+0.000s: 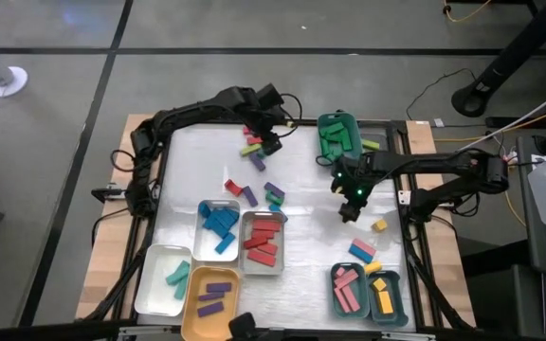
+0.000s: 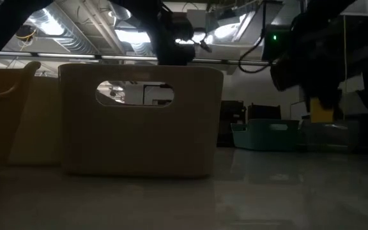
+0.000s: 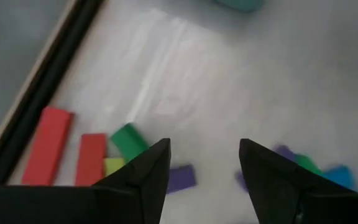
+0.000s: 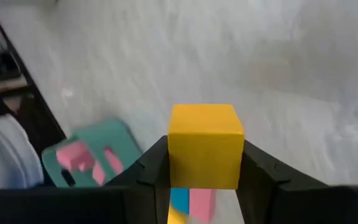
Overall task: Sort blocks
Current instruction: Put the yellow block into the blue bin
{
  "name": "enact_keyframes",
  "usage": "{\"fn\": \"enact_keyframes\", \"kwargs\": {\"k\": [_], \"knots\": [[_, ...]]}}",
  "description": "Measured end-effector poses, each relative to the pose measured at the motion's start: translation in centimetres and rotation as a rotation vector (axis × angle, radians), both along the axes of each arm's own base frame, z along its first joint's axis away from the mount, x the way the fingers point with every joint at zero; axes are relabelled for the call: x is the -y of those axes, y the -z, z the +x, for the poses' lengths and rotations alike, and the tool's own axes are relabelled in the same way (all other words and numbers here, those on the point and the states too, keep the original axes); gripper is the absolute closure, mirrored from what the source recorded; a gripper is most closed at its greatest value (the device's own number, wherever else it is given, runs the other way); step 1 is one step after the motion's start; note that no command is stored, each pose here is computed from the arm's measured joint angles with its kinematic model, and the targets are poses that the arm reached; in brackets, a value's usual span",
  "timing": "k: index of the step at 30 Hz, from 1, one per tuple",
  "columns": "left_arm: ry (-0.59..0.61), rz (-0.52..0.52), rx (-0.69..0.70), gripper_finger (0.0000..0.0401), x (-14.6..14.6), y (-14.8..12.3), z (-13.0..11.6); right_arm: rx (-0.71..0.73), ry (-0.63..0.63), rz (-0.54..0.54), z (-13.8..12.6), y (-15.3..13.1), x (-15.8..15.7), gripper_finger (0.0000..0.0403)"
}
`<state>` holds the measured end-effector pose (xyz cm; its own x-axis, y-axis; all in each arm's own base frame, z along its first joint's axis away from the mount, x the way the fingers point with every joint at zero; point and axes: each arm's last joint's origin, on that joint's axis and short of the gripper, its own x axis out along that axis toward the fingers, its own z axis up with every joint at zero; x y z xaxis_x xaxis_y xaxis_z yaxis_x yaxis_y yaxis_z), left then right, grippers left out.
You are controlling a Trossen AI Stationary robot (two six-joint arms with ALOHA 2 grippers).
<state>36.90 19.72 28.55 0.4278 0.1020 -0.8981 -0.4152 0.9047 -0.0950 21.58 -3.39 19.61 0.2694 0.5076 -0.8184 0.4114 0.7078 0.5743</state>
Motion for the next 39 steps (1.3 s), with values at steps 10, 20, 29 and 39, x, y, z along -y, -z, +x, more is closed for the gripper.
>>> {"fn": "enact_keyframes", "kwargs": {"k": [10,20,29,39], "knots": [[-0.151,0.020,-0.116,0.0221,-1.7,3.7,0.8,-0.051,-0.240,-0.048,-1.1,-2.3,-6.4,0.0273],[-0.200,-0.032,-0.213,0.0221,-2.1,8.6,2.3,-0.187,-0.251,-0.158,-4.0,-2.6,-13.7,0.0262],[-0.266,-0.003,-0.237,0.0221,-2.3,9.3,2.4,-0.260,-0.151,-0.214,-7.2,-2.5,-18.3,0.0271],[-0.292,0.000,-0.235,0.0221,-2.3,9.2,2.4,-0.103,-0.188,-0.133,-8.9,-3.1,-22.0,0.0203]]}}
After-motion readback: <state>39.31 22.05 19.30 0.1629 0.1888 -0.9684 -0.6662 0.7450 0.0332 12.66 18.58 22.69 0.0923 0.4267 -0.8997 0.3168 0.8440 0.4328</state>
